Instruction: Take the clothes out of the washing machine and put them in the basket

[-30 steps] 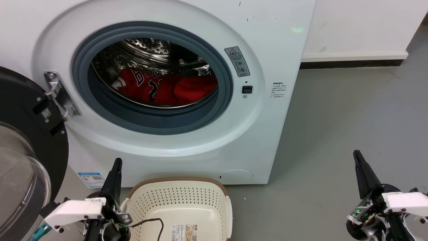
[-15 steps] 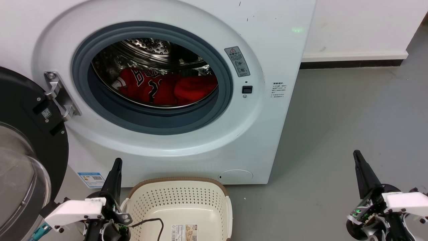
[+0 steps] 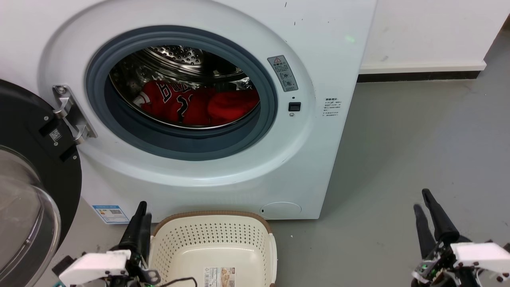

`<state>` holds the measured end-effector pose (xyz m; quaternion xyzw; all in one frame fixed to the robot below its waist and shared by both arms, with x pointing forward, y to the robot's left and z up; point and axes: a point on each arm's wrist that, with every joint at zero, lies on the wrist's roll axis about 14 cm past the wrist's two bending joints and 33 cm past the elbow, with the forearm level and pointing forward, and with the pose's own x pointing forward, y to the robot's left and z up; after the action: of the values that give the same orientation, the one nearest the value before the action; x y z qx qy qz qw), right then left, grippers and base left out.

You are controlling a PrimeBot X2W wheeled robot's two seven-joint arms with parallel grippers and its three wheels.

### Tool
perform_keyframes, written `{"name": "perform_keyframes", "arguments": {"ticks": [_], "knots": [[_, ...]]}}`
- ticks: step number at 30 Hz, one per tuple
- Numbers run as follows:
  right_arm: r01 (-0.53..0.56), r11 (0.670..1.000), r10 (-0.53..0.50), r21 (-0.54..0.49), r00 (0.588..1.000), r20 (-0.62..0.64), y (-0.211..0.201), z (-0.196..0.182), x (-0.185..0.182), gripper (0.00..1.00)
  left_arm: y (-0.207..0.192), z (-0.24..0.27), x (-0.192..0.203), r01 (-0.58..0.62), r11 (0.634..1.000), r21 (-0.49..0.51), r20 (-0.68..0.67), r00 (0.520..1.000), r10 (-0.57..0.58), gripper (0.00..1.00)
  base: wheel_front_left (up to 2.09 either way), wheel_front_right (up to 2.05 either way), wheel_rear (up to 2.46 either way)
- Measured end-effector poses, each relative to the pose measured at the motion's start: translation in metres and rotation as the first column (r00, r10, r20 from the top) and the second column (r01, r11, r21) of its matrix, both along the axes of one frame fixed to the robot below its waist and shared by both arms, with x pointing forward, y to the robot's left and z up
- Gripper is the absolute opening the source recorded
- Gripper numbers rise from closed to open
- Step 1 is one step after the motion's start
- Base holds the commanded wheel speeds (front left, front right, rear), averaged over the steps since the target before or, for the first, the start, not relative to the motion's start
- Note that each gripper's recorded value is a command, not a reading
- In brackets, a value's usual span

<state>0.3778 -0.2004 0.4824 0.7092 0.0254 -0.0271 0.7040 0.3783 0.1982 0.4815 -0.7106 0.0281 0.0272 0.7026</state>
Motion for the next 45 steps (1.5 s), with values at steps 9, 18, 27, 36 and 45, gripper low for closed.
{"name": "perform_keyframes", "arguments": {"ticks": [9,18,27,36,45], "knots": [[0.018,1.000,-0.018,-0.015,1.000,-0.007,0.002,-0.003,-0.003,1.00,0.006,-0.001,-0.004,-0.039,0.999,0.027,-0.001,0.999,0.039,1.00,0.00,0.00,0.00],[0.036,0.997,-0.036,-0.066,0.999,0.003,0.001,0.001,-0.003,1.00,0.020,0.000,-0.006,-0.092,0.991,0.101,0.001,0.996,0.092,1.00,0.00,0.00,0.00],[0.033,0.956,-0.027,-0.290,0.999,0.026,0.000,0.010,-0.001,1.00,0.043,0.011,-0.008,-0.161,0.954,0.251,0.034,0.987,0.158,1.00,0.00,0.00,0.00],[0.064,0.806,-0.004,-0.588,0.995,0.103,-0.001,0.037,0.003,1.00,0.048,0.044,-0.005,-0.200,0.842,0.501,0.112,0.980,0.166,1.00,0.00,0.00,0.00],[0.107,0.633,0.044,-0.766,0.984,0.174,0.008,0.063,0.006,1.00,0.025,0.066,0.000,-0.184,0.721,0.668,0.157,0.982,0.105,1.00,0.00,0.00,0.00]]}}
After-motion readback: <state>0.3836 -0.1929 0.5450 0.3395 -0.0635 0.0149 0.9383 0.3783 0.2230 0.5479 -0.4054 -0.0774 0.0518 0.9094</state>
